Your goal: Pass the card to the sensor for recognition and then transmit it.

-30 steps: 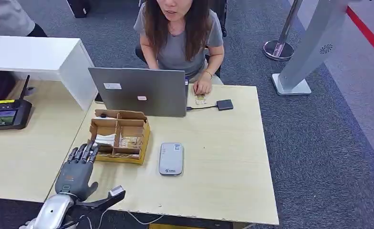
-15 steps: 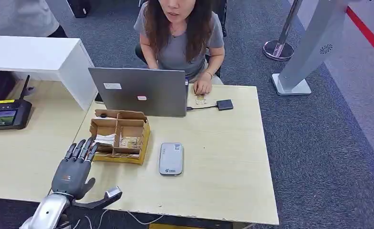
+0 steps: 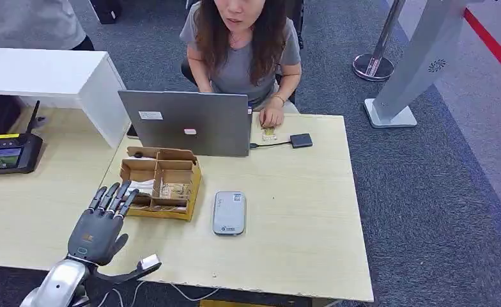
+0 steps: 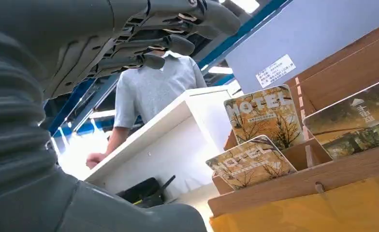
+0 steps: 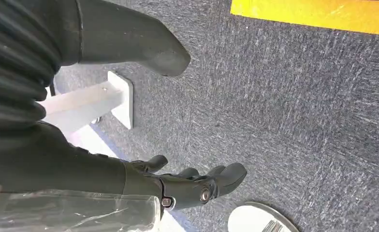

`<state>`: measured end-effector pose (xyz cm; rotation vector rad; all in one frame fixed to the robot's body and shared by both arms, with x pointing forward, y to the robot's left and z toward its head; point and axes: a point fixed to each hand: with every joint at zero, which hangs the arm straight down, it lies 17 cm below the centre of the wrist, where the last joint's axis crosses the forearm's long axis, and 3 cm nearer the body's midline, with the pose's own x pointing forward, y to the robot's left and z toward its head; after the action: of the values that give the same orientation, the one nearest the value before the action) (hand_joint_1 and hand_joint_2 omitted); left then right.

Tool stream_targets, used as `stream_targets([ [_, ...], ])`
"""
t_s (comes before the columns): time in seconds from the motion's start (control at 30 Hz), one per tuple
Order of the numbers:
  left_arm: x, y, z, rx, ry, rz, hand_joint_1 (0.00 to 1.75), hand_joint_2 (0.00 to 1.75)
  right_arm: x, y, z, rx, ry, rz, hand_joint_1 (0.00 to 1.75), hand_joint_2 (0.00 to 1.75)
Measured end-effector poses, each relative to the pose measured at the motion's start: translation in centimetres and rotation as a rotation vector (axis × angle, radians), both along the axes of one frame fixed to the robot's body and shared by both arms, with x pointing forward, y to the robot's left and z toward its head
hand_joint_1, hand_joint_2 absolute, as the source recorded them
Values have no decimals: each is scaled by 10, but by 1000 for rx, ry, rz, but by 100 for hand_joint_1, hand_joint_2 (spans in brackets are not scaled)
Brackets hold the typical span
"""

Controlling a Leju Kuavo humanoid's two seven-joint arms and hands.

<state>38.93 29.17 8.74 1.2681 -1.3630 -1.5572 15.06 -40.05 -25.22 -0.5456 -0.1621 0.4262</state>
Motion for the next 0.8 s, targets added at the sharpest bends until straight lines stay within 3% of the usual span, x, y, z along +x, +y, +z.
stream_targets([
  [0.33,-6,-13,14,-49,-62,-115,0,175,5,3,1,1,-2,22,0,175],
  [0.8,-7,-16,6,-110,-15,-111,0,175,10,4,2,-2,-5,42,0,175],
])
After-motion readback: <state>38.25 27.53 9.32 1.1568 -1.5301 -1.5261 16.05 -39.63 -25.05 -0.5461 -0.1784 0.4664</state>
